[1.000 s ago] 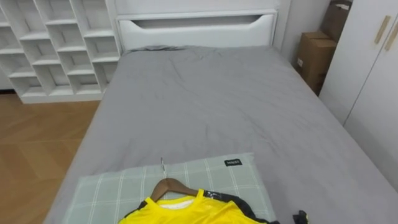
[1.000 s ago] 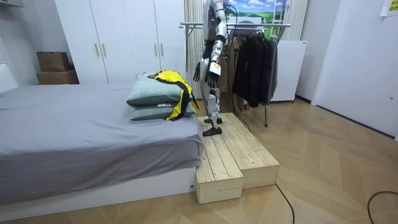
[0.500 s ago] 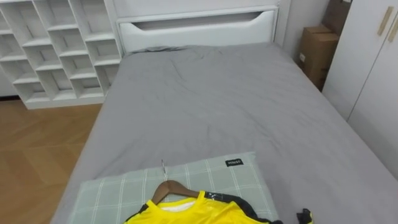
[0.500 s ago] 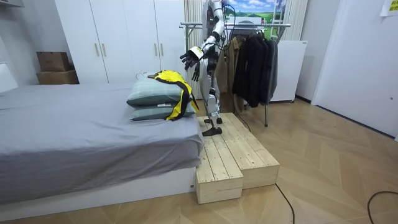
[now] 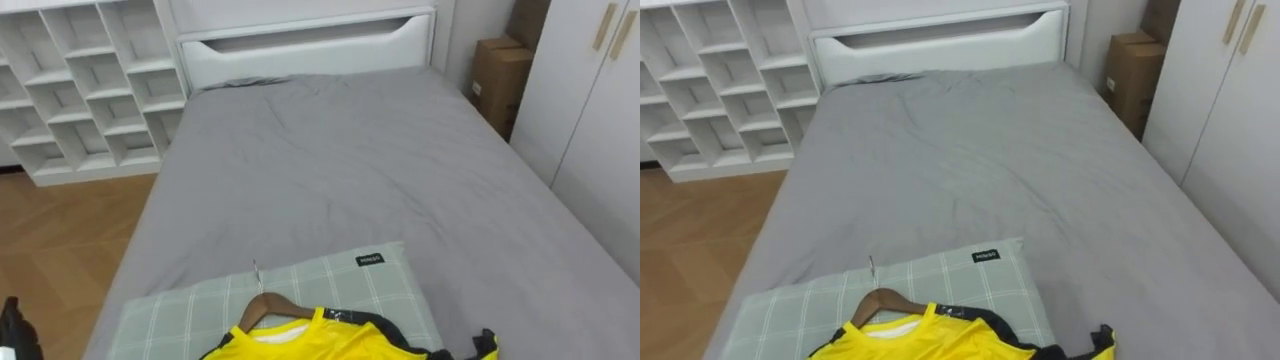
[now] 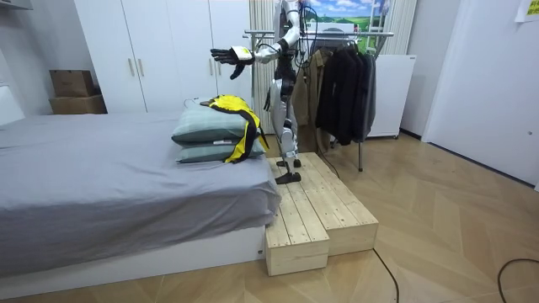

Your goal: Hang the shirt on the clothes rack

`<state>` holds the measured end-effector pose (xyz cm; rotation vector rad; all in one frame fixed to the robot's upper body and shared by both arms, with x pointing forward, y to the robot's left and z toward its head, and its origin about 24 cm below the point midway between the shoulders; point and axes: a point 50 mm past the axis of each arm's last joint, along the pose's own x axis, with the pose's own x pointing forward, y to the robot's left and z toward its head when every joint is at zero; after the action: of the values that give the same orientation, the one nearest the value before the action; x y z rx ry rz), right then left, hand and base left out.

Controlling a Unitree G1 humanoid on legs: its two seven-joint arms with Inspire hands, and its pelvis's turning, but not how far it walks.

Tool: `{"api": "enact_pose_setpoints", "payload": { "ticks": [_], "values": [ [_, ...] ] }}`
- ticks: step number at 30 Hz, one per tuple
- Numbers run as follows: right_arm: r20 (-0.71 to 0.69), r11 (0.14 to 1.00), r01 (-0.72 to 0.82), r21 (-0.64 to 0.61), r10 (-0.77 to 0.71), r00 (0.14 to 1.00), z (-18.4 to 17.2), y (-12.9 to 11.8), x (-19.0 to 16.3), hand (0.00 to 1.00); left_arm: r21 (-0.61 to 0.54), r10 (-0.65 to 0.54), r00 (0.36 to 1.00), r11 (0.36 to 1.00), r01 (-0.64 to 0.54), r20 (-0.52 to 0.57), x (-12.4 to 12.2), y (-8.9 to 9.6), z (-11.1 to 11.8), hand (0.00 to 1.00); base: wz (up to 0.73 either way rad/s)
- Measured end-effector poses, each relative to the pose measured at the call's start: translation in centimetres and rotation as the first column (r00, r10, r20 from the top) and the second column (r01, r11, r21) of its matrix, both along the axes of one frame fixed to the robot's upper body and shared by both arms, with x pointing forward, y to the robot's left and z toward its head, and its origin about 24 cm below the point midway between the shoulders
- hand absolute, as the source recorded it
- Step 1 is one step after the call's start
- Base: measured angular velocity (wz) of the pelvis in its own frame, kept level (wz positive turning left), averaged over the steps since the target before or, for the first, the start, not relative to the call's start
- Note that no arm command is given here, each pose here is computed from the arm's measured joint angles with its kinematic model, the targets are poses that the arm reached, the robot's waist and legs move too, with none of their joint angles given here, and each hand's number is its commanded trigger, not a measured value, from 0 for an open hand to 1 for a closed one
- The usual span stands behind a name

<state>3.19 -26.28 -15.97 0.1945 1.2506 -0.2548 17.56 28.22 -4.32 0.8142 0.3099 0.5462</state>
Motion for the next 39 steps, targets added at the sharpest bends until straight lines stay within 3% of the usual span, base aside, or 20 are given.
{"api": "enact_pose_setpoints", "payload": {
  "ticks": [6,21,33,39],
  "values": [
    [-0.005,1.000,0.001,0.004,-0.001,1.000,0.0,0.0,0.0,0.00,0.017,-0.060,0.998,0.998,0.060,-0.008,0.7,-0.8,0.1,0.00,-0.11],
    [-0.045,0.999,0.014,0.045,-0.012,0.999,-0.3,0.7,-0.3,0.00,0.011,-0.060,0.996,0.998,0.061,-0.071,1.0,-1.3,-0.7,0.00,-0.05],
    [-0.034,0.996,0.081,0.044,-0.080,0.996,-0.5,1.2,0.1,0.00,-0.005,-0.085,0.992,0.996,0.085,-0.094,4.8,-1.9,-0.6,0.00,0.05],
    [-0.027,1.000,0.020,0.001,-0.020,0.999,-0.4,1.0,1.5,0.00,-0.010,-0.093,0.988,0.996,0.093,-0.123,6.3,-2.2,-0.8,0.00,0.00]
  ]
}}
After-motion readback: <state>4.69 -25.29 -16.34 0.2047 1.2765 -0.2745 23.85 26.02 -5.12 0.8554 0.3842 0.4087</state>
